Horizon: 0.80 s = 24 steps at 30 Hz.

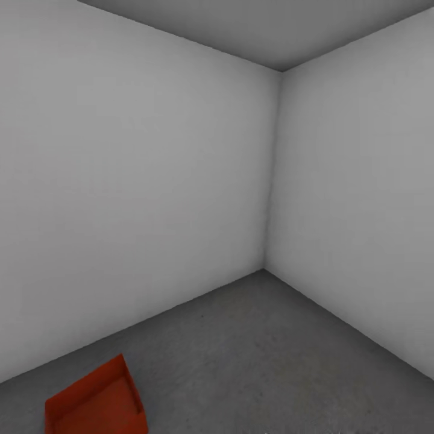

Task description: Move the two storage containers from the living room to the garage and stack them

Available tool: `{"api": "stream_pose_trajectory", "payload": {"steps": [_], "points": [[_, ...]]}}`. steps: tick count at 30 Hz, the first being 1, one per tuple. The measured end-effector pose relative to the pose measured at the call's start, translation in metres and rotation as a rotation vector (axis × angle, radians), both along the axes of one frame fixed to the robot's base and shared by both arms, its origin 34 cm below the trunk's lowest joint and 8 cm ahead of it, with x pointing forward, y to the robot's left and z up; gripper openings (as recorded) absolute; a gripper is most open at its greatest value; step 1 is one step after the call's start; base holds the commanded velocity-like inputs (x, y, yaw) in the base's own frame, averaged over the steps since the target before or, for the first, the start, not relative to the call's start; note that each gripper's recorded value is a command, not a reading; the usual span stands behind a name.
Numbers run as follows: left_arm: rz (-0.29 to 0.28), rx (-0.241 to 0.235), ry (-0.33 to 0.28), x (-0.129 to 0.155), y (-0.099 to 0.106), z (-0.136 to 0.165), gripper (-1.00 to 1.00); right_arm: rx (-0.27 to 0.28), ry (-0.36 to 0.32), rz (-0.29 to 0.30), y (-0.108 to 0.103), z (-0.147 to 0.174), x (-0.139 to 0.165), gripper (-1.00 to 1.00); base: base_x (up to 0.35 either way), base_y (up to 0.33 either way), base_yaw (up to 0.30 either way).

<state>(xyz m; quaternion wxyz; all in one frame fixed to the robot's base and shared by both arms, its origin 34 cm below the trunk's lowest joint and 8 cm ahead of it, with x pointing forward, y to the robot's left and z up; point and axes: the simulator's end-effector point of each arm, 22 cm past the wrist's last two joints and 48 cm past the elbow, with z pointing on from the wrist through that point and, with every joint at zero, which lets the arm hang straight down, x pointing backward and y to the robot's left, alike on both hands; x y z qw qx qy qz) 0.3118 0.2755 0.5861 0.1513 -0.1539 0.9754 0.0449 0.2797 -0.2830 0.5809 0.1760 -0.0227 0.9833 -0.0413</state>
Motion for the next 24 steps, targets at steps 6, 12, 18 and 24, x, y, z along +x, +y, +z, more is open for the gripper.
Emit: {"api": "stream_pose_trajectory", "payload": {"steps": [6, 12, 18, 24], "points": [[0.000, 0.000, 0.000, 0.0000, 0.0000, 0.0000, 1.00, 0.000, 0.000, 0.000, 0.0000, 0.0000, 0.0000, 1.00, 0.000, 0.000, -0.292], [0.000, 0.000, 0.000, 0.0000, 0.0000, 0.0000, 1.00, 0.000, 0.000, 0.000, 0.0000, 0.0000, 0.0000, 1.00, 0.000, 0.000, -0.293], [0.000, 0.000, 0.000, 0.0000, 0.0000, 0.0000, 1.00, 0.000, 0.000, 0.001, 0.0001, 0.0000, 0.0000, 1.00, 0.000, 0.000, -0.293], [0.001, 0.000, 0.000, 0.0000, 0.0000, 0.0000, 1.00, 0.001, 0.000, 0.001, 0.0003, 0.0000, 0.0001, 1.00, 0.000, 0.000, -0.293]]}}
